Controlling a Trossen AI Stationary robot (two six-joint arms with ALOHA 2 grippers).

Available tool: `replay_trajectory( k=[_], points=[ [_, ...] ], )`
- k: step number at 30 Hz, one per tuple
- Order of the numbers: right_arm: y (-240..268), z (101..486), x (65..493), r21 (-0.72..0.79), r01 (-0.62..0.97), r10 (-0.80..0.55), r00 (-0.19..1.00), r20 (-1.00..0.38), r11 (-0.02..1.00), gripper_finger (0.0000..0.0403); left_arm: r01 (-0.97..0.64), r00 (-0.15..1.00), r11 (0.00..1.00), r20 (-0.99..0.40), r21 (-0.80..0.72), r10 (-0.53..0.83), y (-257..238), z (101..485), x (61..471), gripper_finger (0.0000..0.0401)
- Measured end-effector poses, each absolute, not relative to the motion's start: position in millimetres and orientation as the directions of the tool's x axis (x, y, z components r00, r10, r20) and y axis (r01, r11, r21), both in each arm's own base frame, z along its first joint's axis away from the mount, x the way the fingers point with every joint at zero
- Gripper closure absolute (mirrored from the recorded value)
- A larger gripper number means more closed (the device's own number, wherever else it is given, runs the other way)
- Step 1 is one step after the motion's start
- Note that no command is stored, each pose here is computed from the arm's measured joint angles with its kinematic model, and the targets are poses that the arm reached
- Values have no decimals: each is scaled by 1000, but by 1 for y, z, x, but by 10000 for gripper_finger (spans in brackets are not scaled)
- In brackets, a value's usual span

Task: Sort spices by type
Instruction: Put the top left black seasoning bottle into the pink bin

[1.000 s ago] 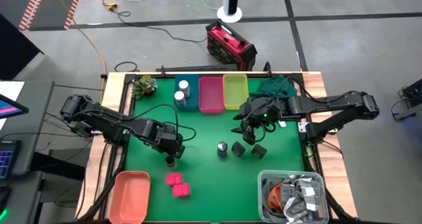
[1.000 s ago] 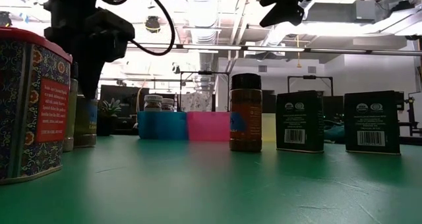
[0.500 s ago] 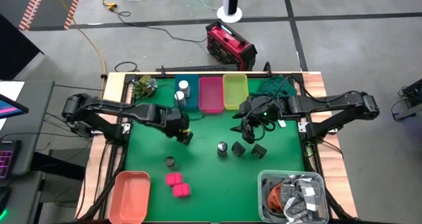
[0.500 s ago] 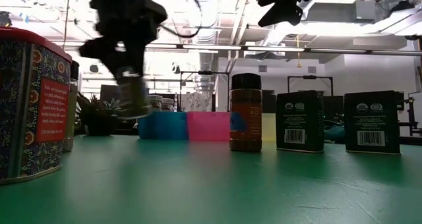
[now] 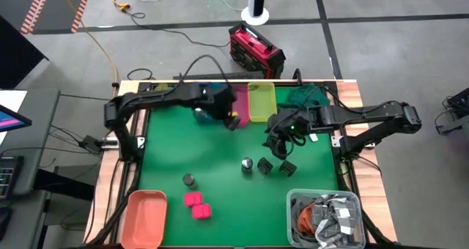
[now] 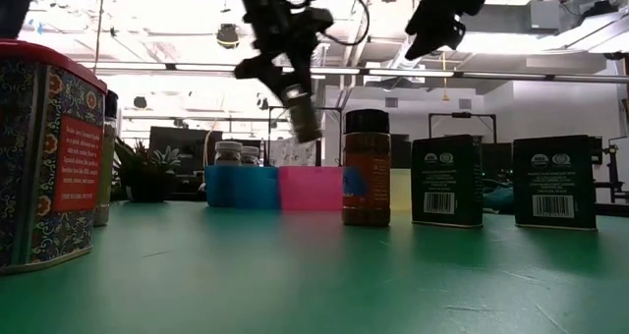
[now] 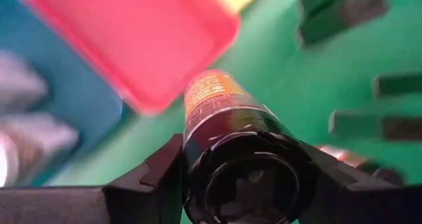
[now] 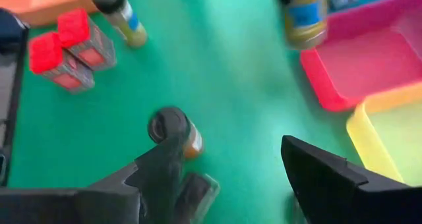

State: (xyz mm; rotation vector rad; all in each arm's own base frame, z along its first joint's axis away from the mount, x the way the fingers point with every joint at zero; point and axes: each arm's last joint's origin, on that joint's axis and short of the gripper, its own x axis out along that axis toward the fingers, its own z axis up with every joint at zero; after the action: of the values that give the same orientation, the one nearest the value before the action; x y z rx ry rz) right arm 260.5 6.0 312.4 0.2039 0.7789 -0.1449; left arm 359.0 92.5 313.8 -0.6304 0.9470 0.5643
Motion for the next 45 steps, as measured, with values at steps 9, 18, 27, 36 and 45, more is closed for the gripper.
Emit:
replay_trajectory(
  k=[9,18,27,36,45],
  points=[
    [-9,313,260,118,251,-96,700,-708,961,119,-685,478,687,-861,-242,174,162,309,375,198],
    [-44,315,259,157,401,-193,701,-686,903,119,-675,434,706,-889,-214,145,222,279,375,198],
    [-60,321,262,154,420,-245,748,-617,894,119,-643,353,747,-931,-169,93,257,261,380,198],
    [-66,321,260,148,443,-265,737,-622,884,119,-570,330,812,-940,-126,86,261,257,389,181],
    [-66,321,260,148,442,-264,737,-623,885,119,-538,336,834,-938,-120,82,259,257,390,107]
  ],
)
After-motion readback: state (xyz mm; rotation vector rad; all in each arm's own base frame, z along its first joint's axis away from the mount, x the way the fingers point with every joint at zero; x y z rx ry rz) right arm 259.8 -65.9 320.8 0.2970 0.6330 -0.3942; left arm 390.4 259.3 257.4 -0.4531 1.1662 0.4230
